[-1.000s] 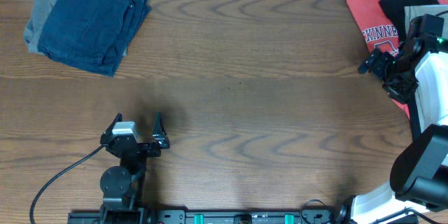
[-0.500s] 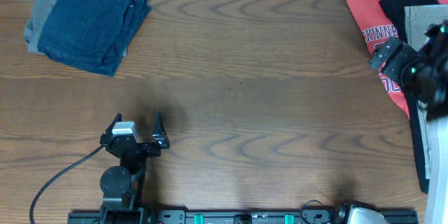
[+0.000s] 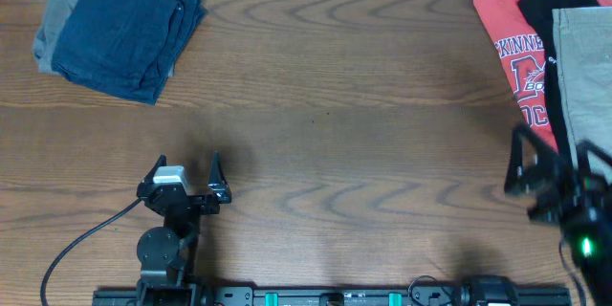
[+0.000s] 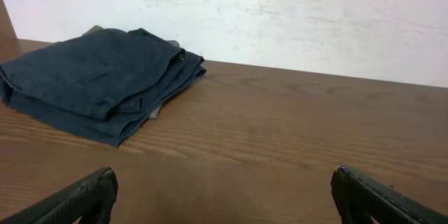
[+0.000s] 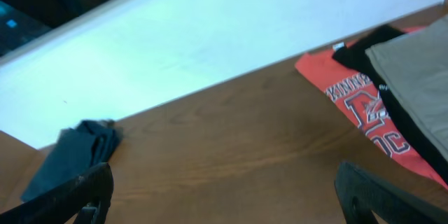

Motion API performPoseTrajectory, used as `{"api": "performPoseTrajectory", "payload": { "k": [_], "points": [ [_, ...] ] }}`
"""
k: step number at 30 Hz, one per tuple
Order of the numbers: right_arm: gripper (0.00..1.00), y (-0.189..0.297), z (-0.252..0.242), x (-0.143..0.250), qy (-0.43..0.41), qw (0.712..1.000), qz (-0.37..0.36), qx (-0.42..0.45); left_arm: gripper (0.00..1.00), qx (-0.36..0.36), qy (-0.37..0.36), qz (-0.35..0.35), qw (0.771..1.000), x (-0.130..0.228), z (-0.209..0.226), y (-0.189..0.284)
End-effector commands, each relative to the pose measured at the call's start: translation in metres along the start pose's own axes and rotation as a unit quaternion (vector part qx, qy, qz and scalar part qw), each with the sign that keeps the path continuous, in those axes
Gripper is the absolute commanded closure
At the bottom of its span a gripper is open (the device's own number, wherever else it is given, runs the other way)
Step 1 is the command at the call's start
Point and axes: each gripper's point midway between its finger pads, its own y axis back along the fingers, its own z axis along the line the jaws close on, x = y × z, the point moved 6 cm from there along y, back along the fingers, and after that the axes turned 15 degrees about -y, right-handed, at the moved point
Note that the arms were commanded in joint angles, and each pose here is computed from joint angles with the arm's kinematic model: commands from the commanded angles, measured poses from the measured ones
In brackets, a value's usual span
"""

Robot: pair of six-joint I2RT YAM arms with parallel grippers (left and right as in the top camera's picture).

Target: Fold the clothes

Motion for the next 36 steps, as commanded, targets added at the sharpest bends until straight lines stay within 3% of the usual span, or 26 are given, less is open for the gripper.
{"api": "performPoseTrajectory", "payload": {
  "k": [1,6,12,18,25,30,36],
  "points": [
    [0.01,0.001,-0.016,0.021,0.005,1.000,0.013,0.005,0.02,-0.014,-0.008,0.027,1.000,0.014,0.002,-0.001],
    [0.01,0.001,-0.075,0.050,0.007,0.992,-0.041,0.119,0.02,-0.014,-0.008,0.027,1.000,0.014,0.002,-0.001],
    [0.01,0.002,-0.126,0.111,0.014,0.985,0.023,0.169,0.02,-0.014,-0.008,0.027,1.000,0.014,0.002,-0.001],
    [0.01,-0.001,-0.133,0.120,-0.032,0.990,-0.022,0.137,0.02,-0.014,-0.008,0.027,1.000,0.014,0.002,-0.001],
    [0.01,-0.030,-0.093,0.091,0.007,0.994,-0.110,-0.022,0.02,-0.014,-0.008,0.027,1.000,0.014,0.002,-0.001],
    [0.01,-0.049,-0.064,0.090,0.078,0.971,-0.146,-0.170,0.02,-0.014,-0.008,0.027,1.000,0.014,0.002,-0.001],
    [0.01,-0.059,-0.062,0.113,0.077,0.959,-0.117,-0.246,0.02,-0.014,-0.008,0.027,1.000,0.014,0.002,-0.001]
  ]
}}
